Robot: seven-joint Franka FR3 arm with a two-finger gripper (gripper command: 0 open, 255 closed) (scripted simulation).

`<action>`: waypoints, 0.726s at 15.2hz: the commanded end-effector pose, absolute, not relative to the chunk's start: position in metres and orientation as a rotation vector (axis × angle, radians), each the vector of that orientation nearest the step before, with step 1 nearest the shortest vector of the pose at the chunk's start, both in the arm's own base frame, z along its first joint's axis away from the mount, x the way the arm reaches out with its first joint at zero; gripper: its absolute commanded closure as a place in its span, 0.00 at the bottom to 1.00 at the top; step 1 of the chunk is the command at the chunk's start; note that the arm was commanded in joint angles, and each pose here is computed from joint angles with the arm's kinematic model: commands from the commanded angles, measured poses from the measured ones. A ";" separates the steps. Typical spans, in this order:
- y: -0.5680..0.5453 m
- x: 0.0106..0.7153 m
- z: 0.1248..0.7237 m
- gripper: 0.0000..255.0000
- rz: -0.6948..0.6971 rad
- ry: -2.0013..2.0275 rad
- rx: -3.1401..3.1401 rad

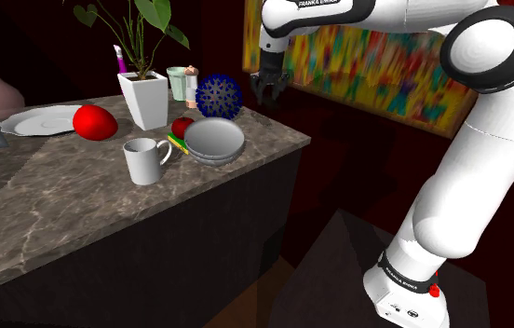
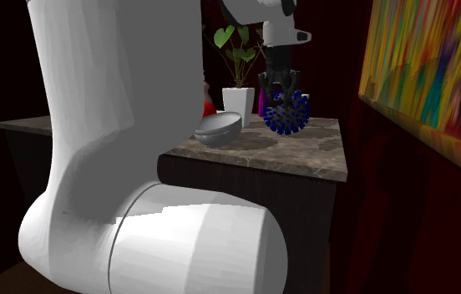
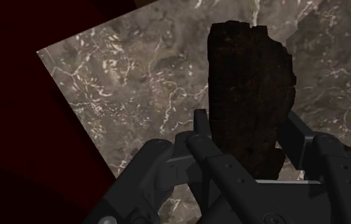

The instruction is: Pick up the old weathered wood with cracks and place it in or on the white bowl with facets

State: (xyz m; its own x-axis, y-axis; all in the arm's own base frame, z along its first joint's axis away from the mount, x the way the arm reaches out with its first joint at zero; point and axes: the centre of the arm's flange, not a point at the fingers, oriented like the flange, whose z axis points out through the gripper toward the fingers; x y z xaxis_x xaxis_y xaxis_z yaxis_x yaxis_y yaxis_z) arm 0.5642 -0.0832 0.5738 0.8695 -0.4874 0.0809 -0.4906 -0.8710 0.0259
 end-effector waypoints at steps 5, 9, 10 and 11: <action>-0.083 0.565 0.606 1.00 0.110 -0.783 2.993; -0.044 0.572 0.609 1.00 0.110 -0.783 2.993; -0.031 0.574 0.609 1.00 0.110 -0.783 2.993; -0.018 0.577 0.610 1.00 0.110 -0.783 2.993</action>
